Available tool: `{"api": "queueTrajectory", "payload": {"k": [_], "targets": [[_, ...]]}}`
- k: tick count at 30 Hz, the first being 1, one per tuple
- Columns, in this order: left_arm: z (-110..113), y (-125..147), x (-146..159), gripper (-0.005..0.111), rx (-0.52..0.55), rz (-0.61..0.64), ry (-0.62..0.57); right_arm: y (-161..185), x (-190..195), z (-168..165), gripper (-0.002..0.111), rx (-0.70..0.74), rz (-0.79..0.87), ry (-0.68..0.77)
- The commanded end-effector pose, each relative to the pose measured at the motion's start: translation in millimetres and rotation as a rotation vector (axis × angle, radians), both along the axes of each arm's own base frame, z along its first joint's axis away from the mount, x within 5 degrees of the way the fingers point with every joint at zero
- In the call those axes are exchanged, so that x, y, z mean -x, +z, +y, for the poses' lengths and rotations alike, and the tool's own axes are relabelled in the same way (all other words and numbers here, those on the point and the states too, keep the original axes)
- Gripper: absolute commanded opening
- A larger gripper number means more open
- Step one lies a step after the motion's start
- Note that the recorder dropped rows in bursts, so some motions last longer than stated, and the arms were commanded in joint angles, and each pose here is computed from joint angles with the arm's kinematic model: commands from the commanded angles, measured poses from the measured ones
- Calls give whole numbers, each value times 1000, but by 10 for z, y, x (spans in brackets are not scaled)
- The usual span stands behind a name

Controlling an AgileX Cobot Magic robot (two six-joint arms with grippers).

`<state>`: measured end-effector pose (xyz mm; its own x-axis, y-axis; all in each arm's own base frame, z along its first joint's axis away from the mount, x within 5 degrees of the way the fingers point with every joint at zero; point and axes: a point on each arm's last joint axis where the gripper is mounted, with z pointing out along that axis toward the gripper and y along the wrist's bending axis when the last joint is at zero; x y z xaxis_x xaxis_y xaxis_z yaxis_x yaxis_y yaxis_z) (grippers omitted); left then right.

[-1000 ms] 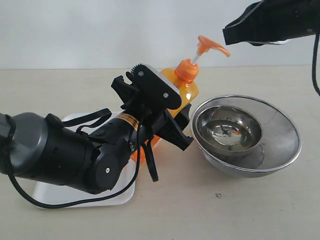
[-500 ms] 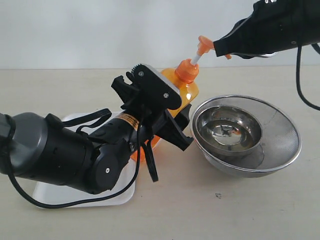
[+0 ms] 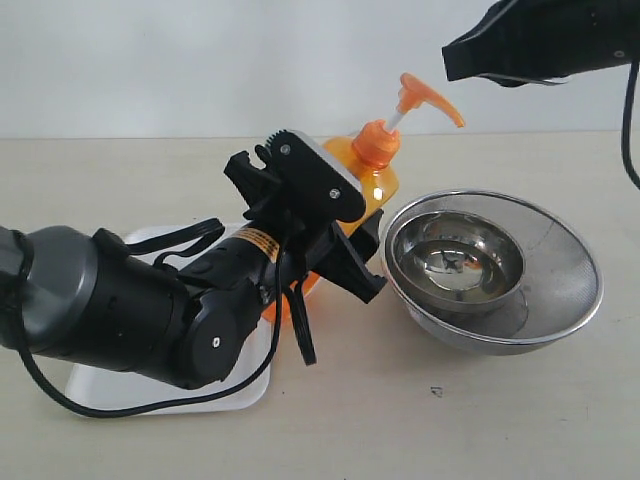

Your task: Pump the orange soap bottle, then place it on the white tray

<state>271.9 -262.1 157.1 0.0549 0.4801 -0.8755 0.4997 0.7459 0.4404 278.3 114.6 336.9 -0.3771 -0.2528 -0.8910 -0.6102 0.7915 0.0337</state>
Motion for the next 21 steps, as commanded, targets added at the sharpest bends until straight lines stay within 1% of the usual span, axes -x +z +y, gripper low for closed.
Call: {"api": "queueTrajectory", "payload": {"k": [1,6,11,21], "targets": [[6,10,-15,5,-14,-23,7,109,112,0,0,-39,15,19],[6,10,-15,5,-14,-23,7,298,376,-19,0,-124,72,43],[8,19,-18,5,-10,-33,9,308,561,0,0,-147,192,108],[5,20,-17,5,-12,-35,6,27,354,44,0,-97,317,81]]}}
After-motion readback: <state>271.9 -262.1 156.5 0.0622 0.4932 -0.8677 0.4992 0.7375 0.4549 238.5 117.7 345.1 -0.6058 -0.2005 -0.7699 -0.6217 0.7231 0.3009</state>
